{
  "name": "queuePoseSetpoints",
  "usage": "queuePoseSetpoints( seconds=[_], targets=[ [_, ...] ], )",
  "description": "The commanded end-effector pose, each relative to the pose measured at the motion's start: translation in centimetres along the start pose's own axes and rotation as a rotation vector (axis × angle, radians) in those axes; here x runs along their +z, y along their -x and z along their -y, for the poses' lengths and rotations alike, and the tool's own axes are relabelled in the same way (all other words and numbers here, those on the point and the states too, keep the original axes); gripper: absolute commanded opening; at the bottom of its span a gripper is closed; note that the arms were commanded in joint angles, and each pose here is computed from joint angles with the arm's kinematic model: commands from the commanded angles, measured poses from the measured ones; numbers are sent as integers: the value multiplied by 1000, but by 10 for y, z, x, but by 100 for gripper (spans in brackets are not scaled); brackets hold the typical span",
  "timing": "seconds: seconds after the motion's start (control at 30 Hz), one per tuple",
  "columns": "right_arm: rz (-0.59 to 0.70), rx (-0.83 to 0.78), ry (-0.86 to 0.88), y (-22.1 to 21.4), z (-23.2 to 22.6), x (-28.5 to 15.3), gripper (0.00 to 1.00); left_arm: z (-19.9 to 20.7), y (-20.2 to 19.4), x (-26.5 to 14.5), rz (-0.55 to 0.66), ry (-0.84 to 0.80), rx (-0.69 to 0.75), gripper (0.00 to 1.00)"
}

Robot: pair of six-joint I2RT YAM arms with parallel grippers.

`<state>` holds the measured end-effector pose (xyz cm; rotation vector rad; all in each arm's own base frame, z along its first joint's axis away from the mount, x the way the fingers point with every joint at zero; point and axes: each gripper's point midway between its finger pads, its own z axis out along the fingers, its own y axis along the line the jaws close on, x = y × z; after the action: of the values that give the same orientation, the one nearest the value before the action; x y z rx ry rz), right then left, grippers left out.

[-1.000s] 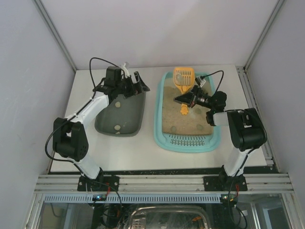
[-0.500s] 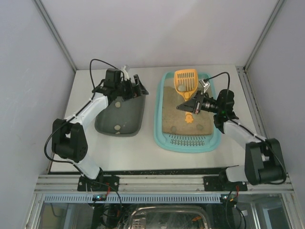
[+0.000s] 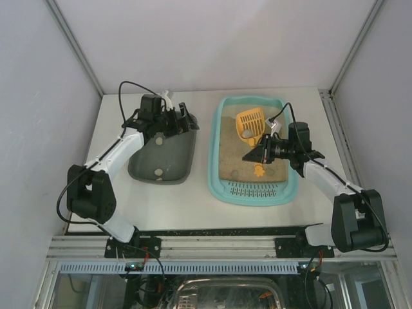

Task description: Clean the litter box

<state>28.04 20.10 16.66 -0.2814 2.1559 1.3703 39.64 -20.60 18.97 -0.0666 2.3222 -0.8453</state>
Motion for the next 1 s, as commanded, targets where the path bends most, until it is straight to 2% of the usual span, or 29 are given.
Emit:
queuePoseSetpoints(
  seconds=[0.0, 0.1, 0.17, 0.27, 0.4, 0.47, 0.57, 0.63, 0.7, 0.8, 0.9, 0.97],
  targets=[
    [5, 57, 73, 18, -19, -5, 0, -2, 11, -23, 84, 48, 10, 100],
    [-83, 389, 215, 24, -39, -11, 0, 6, 33, -43, 188, 65, 41, 100],
    [-149, 481, 282, 22, -58, -13, 0, 13, 48, -57, 260, 68, 54, 100],
    [-146, 414, 308, 22, -86, -21, 0, 26, 59, -69, 325, 29, 43, 100],
    [-139, 500, 288, 23, -84, -30, 0, 37, 54, -72, 296, -19, -17, 100],
    [-138, 476, 296, 23, -91, -31, 0, 34, 53, -77, 317, 4, 10, 100],
    [-58, 429, 222, 26, -85, -35, 0, 28, 49, -84, 343, 44, 62, 100],
    [-75, 396, 264, 24, -99, -39, 0, 25, 46, -91, 337, 68, 74, 100],
    [-3, 405, 199, 26, -83, -47, 0, 24, 38, -94, 315, 78, 117, 100],
    [-60, 418, 211, 10, -85, -35, 0, 16, 33, -92, 306, 110, 140, 100],
    [82, 455, 168, 30, -68, -52, 0, 20, 32, -91, 289, 103, 136, 100],
    [71, 435, 156, 35, -67, -51, 0, 24, 36, -90, 304, 86, 140, 100]
  ],
)
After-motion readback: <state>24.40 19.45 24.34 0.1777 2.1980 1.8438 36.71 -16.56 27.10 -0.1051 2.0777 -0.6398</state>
